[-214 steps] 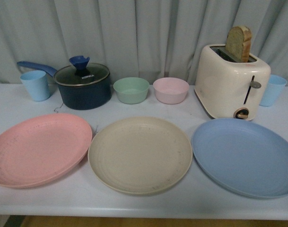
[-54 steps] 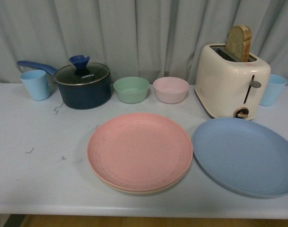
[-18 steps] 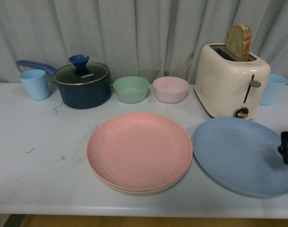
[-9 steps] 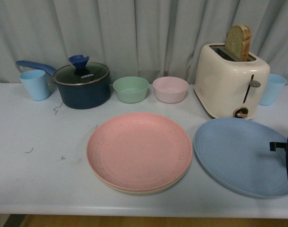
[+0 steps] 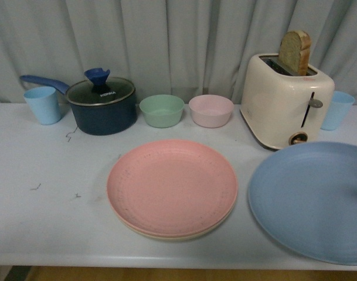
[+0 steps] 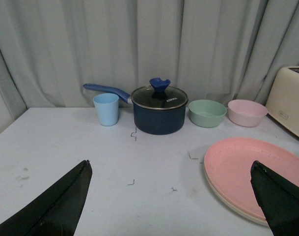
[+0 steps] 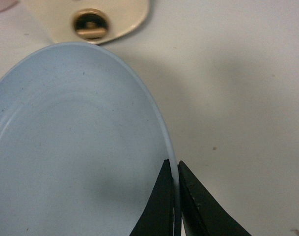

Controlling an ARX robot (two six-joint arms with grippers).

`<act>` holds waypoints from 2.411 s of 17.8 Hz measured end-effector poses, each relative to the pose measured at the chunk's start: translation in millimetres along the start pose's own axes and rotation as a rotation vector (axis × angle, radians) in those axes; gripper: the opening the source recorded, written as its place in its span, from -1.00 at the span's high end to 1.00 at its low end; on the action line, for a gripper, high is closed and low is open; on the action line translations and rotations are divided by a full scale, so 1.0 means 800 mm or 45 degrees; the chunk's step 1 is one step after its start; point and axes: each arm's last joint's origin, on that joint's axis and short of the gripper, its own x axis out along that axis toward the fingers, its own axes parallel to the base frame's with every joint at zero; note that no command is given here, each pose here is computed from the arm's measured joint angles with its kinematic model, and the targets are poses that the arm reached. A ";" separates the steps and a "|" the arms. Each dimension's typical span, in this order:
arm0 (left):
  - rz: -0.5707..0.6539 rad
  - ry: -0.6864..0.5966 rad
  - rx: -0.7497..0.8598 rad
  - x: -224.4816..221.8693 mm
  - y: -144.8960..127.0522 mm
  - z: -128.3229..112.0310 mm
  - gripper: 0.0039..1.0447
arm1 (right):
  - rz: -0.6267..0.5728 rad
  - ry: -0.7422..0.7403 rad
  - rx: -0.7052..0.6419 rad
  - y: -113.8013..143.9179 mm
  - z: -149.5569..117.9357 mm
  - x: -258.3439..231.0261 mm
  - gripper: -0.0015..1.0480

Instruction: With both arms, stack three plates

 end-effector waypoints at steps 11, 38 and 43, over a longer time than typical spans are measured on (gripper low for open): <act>0.000 0.000 0.000 0.000 0.000 0.000 -0.88 | 0.419 -0.041 -0.039 0.197 0.034 0.025 0.94; 0.000 0.000 0.000 0.000 0.000 0.000 -0.88 | 0.039 -0.952 -0.118 0.119 0.006 -0.102 0.27; 0.000 0.000 0.000 0.000 0.000 0.000 -0.88 | 0.042 -0.878 -0.158 0.106 -0.023 -0.115 0.65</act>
